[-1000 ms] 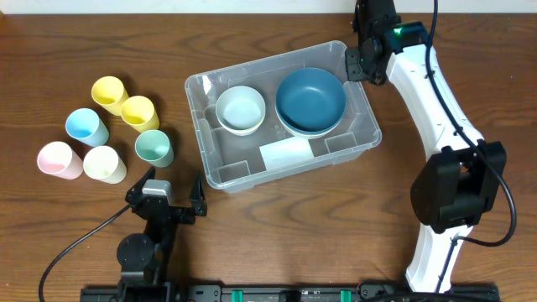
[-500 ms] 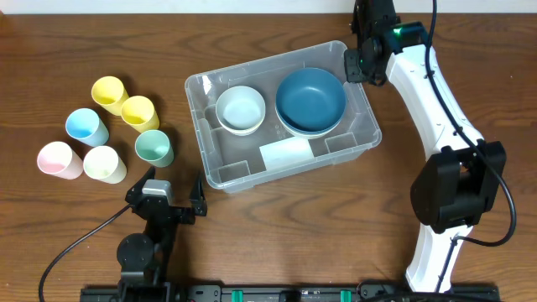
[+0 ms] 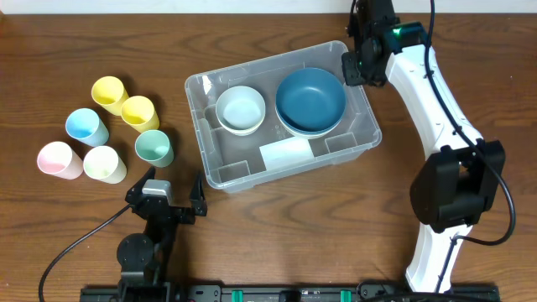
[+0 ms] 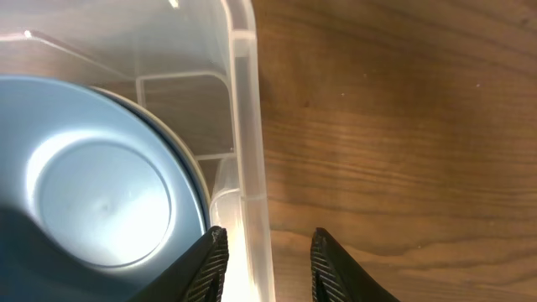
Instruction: Pack container
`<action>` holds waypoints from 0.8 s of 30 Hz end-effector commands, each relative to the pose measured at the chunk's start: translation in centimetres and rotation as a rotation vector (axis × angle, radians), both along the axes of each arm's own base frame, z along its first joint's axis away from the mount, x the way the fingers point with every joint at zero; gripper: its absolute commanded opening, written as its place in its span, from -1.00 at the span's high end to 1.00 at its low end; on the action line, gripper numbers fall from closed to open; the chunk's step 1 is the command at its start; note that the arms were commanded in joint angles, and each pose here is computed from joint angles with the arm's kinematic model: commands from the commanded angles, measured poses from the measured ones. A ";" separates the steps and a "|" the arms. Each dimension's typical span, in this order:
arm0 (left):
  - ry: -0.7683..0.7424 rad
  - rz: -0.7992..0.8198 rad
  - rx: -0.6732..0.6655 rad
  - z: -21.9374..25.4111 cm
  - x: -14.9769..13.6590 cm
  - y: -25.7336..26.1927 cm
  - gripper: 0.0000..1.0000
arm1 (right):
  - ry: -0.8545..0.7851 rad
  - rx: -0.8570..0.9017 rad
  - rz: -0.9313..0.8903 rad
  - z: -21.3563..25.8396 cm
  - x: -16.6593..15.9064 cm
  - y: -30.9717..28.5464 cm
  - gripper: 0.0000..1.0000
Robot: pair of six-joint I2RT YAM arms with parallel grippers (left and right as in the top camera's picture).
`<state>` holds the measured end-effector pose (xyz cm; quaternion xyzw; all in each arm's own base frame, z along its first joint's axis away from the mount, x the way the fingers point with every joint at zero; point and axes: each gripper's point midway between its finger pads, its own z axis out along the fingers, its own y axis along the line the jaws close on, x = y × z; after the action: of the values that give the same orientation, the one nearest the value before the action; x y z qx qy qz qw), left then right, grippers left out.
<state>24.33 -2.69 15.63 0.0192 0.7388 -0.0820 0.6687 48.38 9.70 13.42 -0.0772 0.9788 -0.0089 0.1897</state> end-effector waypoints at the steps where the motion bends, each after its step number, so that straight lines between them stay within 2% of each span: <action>1: 0.043 -0.012 0.016 -1.5 -0.1 -0.1 -0.96 | 0.065 -0.002 0.011 -2.5 -0.4 -0.1 0.36; 3: 0.042 -0.012 0.016 -1.5 -0.1 -0.1 -0.96 | 0.072 0.001 0.017 -2.7 -0.5 0.0 0.44; 9: 0.042 -0.012 0.016 -1.5 -0.1 -0.1 -0.96 | 0.070 0.001 0.015 -2.7 -0.4 0.0 0.95; 24: 0.042 -0.012 0.016 -1.5 -0.1 -0.1 -0.96 | 0.118 -0.004 -0.115 -3.1 -1.6 -1.0 0.97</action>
<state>24.32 -2.69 15.64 0.0193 0.7387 -0.0820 0.6688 47.34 10.06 11.11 -0.0631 0.9870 0.0061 0.1474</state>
